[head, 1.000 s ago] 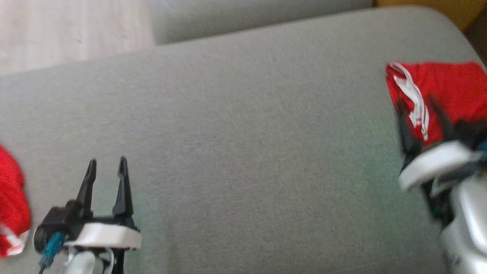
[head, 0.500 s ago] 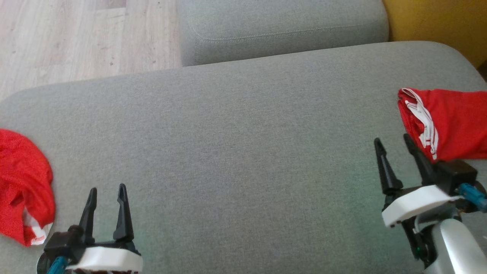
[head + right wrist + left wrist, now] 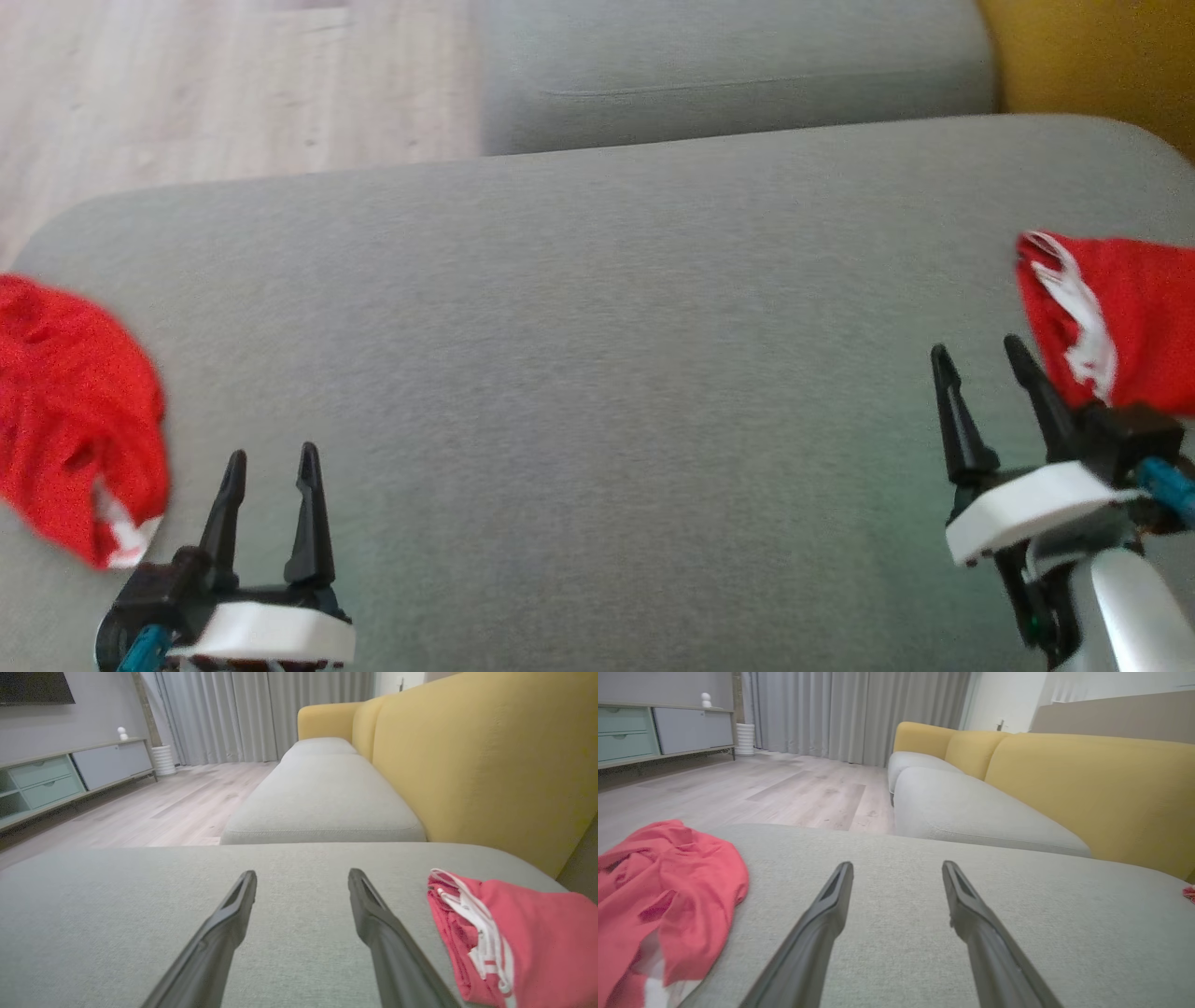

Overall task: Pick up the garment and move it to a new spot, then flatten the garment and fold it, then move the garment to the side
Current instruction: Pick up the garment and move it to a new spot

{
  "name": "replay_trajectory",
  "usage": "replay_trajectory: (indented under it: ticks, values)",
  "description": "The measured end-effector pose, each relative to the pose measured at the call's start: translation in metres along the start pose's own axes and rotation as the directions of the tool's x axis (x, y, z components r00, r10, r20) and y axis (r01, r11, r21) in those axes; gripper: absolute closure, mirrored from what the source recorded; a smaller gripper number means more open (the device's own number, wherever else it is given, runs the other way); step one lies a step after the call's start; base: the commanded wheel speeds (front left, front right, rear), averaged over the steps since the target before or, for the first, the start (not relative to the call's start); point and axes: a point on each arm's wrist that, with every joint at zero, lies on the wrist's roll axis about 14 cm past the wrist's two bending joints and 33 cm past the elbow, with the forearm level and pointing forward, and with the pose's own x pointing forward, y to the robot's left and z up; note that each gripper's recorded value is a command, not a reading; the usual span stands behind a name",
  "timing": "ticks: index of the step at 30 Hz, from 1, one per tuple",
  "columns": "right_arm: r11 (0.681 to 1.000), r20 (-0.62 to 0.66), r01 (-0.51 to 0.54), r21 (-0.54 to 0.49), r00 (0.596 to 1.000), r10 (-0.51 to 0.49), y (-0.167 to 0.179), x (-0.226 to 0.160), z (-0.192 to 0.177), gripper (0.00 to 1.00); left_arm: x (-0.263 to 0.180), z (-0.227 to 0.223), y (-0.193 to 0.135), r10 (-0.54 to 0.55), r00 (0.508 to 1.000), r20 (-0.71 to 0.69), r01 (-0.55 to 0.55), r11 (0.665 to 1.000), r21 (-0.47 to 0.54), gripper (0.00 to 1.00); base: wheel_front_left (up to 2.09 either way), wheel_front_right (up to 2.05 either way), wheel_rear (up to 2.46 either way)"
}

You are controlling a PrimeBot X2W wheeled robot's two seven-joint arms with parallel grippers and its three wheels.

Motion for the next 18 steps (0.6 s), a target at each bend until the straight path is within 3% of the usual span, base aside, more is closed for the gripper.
replay_trajectory:
  ticks: [9,18]
  values:
    - [0.989,-0.033,-0.151,0.005,0.988,0.151,0.053,0.023,-0.010,0.00,-0.032,0.014,0.043,0.135,0.990,0.047,-0.136,0.991,0.011,0.00,0.00,0.00,0.00]
    - [0.938,-0.054,-0.346,0.004,0.937,0.346,0.126,0.048,-0.015,0.00,-0.085,0.026,0.094,0.320,0.944,0.084,-0.323,0.946,0.015,0.00,0.00,0.00,0.00]
